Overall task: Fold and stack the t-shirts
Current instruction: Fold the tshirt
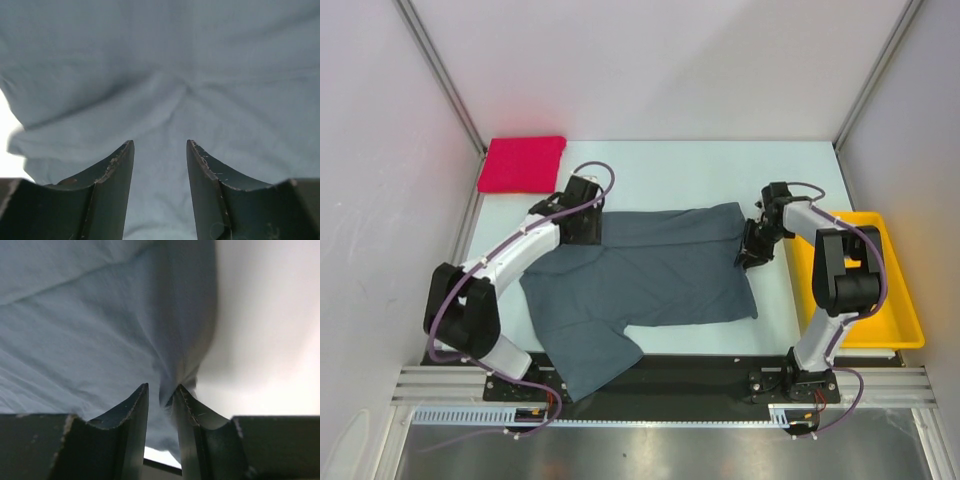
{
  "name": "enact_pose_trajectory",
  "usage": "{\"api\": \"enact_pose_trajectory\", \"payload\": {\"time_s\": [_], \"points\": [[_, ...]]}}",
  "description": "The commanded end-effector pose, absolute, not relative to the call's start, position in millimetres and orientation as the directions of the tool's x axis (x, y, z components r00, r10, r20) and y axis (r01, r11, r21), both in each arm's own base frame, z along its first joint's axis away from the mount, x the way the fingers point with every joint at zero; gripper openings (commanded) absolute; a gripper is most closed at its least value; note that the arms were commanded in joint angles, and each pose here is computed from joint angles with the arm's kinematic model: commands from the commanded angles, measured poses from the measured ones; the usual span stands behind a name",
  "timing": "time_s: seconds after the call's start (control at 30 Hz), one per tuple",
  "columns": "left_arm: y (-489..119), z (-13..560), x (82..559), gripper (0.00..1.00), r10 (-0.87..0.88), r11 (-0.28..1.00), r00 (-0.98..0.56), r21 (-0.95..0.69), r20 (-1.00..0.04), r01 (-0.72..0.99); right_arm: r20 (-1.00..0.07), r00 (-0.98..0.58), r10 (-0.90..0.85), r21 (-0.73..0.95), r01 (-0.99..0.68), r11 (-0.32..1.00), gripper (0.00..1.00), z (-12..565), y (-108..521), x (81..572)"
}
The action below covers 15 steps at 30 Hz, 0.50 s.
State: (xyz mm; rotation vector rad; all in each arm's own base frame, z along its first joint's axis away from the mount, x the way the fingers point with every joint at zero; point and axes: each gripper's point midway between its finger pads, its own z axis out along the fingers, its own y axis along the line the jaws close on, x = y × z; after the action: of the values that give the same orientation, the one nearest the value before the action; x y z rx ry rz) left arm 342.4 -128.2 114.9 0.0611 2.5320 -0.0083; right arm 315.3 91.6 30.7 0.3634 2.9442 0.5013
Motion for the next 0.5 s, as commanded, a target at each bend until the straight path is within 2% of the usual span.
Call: {"api": "enact_pose_trajectory", "payload": {"time_s": [0.0, 0.03, 0.33, 0.47], "points": [[-134, 127, 322, 0.51, -0.009, 0.997, -0.813, -0.066, -0.583, 0.037, -0.115, -0.969, 0.22, 0.403, 0.157, 0.902, 0.34, 30, 110, 335], [-133, 124, 316, 0.51, -0.016, 0.997, -0.816, -0.073, -0.579, 0.033, -0.073, -0.97, 0.232, 0.419, 0.181, 0.89, 0.34, 21, 112, 333], [-123, 123, 306, 0.52, -0.007, 0.998, -0.812, -0.054, -0.584, 0.031, -0.042, -0.95, 0.308, 0.26, 0.287, 0.922, 0.41, -3, 57, 322], [-119, 123, 307, 0.52, 0.017, 0.999, -0.805, -0.029, -0.593, 0.042, -0.1, -0.941, 0.325, 0.224, 0.297, 0.928, 0.58, 23, 39, 318]]}}
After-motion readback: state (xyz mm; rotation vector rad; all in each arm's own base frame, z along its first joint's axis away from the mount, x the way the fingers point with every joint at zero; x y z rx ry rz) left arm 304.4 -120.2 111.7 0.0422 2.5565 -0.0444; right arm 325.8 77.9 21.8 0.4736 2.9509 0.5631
